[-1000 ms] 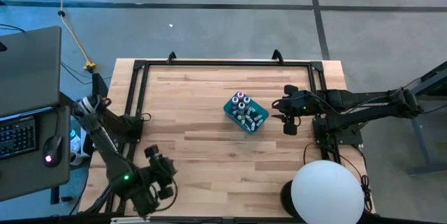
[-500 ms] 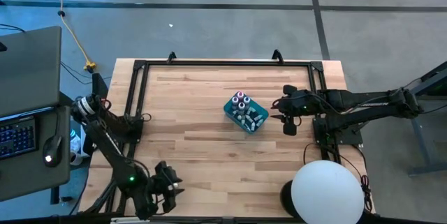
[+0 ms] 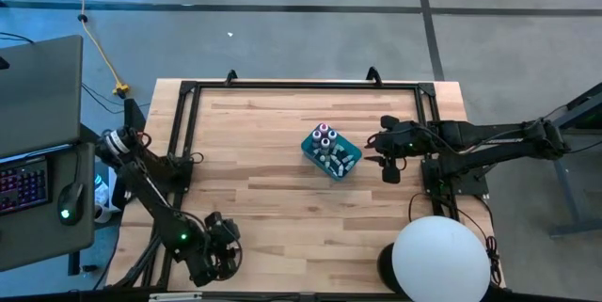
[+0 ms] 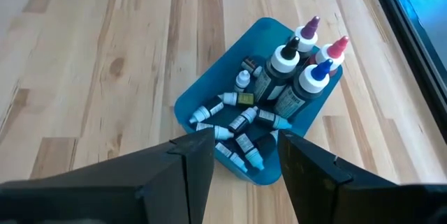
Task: Pick & Place food coloring
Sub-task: Put the small black food coloring bottle into the blue container
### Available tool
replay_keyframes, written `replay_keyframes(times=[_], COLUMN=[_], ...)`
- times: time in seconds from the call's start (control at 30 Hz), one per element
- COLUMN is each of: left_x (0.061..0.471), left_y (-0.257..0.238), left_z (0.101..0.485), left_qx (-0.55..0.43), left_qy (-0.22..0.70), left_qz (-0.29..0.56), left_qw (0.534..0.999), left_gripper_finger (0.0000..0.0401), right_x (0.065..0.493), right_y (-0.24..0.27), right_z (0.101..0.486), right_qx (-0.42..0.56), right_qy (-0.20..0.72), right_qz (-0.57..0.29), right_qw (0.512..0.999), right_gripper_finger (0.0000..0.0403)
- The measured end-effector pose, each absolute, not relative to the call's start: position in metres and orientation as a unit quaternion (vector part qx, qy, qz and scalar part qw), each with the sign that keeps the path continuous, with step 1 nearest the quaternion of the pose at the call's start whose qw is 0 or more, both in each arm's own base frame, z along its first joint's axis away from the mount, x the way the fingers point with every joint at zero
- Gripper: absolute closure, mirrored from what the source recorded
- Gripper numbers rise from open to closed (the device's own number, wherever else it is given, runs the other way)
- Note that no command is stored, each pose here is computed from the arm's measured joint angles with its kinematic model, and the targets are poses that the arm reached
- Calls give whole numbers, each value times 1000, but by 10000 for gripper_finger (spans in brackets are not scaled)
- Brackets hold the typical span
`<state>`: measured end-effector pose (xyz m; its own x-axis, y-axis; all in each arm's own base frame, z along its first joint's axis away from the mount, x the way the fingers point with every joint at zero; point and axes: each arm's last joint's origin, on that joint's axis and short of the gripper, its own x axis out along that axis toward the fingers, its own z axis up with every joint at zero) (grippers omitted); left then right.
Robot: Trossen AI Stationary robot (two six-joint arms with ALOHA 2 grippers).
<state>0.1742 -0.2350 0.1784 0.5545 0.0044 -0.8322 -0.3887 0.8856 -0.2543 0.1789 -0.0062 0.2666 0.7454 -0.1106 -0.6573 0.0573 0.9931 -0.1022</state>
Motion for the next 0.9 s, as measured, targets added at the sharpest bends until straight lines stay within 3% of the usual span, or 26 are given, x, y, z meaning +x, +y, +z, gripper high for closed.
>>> replay_keyframes(times=[0.9], left_x=[176], left_y=[-239], left_z=[154], left_qx=[-254], left_qy=[544], left_qz=[119], left_qw=[791], left_gripper_finger=[222], right_x=[179], right_y=[-6], right_z=[267], right_qx=[-38], right_qy=[354], right_qz=[-45], right_qw=[933], right_gripper_finger=[254])
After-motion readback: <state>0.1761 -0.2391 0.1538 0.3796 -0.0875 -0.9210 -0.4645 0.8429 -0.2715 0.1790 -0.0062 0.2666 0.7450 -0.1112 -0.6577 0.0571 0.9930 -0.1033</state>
